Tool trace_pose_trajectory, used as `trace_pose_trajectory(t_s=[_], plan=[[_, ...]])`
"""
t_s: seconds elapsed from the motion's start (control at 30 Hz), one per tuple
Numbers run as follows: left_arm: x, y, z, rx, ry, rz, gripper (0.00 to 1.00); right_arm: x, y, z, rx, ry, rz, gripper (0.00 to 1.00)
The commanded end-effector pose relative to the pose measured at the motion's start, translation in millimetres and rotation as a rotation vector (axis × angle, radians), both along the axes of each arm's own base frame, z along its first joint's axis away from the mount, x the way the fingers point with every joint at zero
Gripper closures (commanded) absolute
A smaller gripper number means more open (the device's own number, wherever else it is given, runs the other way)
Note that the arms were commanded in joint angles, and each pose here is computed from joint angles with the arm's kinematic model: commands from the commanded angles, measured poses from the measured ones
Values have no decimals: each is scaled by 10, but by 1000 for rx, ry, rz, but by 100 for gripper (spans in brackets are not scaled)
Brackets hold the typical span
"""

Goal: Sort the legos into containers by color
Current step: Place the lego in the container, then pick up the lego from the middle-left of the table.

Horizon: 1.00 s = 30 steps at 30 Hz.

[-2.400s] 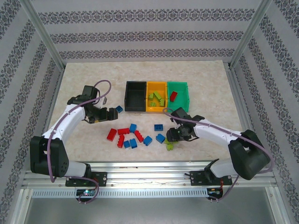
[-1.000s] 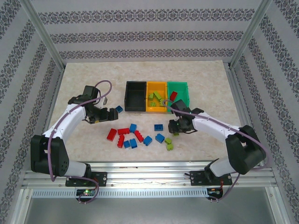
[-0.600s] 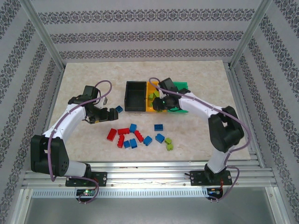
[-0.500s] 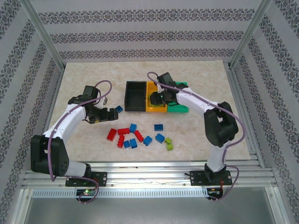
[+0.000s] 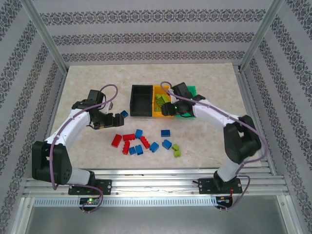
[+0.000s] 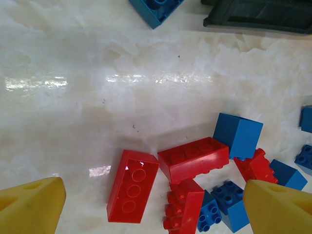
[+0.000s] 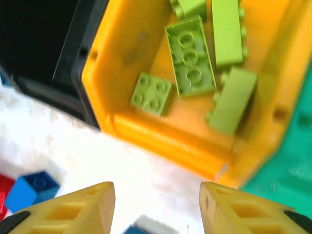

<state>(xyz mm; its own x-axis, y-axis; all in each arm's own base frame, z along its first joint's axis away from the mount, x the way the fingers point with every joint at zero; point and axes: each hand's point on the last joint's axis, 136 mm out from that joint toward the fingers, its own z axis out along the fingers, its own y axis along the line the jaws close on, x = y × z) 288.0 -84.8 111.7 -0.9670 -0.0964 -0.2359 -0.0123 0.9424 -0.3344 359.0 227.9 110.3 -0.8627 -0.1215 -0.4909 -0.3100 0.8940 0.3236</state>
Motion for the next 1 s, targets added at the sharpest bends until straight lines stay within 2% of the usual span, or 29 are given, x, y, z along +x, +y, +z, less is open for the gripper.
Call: trace_pose_trajectory(t_s=[0.0,0.2,0.43,0.7,0.8,0.97], plan=[[-86,-75,36,29,-20,-43,6,-128,-136,53,-8,-91,-9,50],[-123,-377,172,37,-81,-104,8,-347,-544,-151,-42,-158,-82,50],[-203,-1223,227,-122,-200,-157,12,-405,-870,-154,-20,-180,-155,48],[-608,-2219,29,50,-256,-469,13,-426,-1277,-30,85,-269,-307,47],[-765,-2538,-62,62,-272,-558,14,-450,-1401,-22,108,-292,-358,47],[-1011,-2899,-282,21,-220,-625,20,-436,-1492,-78,150,-268,-399,47]])
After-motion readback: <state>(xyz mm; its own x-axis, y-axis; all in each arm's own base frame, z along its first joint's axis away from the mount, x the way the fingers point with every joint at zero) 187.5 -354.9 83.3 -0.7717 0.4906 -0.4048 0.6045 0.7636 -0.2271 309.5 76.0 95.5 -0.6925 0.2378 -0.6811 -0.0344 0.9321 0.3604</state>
